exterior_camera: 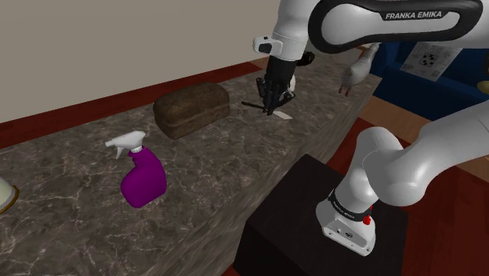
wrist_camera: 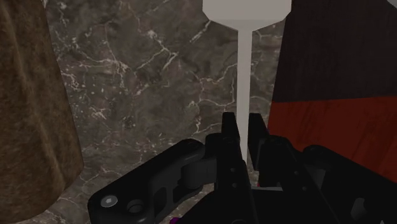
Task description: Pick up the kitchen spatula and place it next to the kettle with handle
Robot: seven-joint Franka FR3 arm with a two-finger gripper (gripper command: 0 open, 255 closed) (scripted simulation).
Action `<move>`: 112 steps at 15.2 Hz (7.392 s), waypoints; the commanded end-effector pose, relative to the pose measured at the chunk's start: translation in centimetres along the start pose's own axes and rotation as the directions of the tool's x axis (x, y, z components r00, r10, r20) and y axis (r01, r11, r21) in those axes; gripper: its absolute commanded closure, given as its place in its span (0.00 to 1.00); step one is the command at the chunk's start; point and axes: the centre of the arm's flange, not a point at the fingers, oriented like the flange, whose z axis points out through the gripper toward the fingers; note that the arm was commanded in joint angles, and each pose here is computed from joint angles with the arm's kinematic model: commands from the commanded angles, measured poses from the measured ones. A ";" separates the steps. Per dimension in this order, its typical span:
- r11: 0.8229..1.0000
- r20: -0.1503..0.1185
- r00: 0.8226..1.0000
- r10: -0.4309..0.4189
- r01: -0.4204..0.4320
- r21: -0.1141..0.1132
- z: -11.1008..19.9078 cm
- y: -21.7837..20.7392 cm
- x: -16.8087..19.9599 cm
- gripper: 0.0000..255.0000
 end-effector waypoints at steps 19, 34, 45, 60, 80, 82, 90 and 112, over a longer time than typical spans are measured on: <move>1.000 0.000 1.000 0.000 0.000 0.000 -6.9 2.7 -9.8 1.00; 1.000 0.000 1.000 0.000 0.000 0.000 -8.2 7.6 -28.9 1.00; 1.000 0.000 1.000 0.000 0.000 0.000 -7.4 10.4 -39.6 1.00; 1.000 0.000 1.000 0.000 0.000 0.000 0.5 10.4 -40.1 1.00; 1.000 0.000 1.000 0.000 0.000 0.000 11.1 10.4 -40.8 1.00; 1.000 0.000 1.000 0.000 0.000 0.000 12.1 10.4 -40.9 1.00; 1.000 0.000 1.000 0.000 0.000 0.000 15.0 10.4 -41.1 1.00; 1.000 0.000 1.000 0.000 0.000 0.000 10.0 10.4 -41.1 0.00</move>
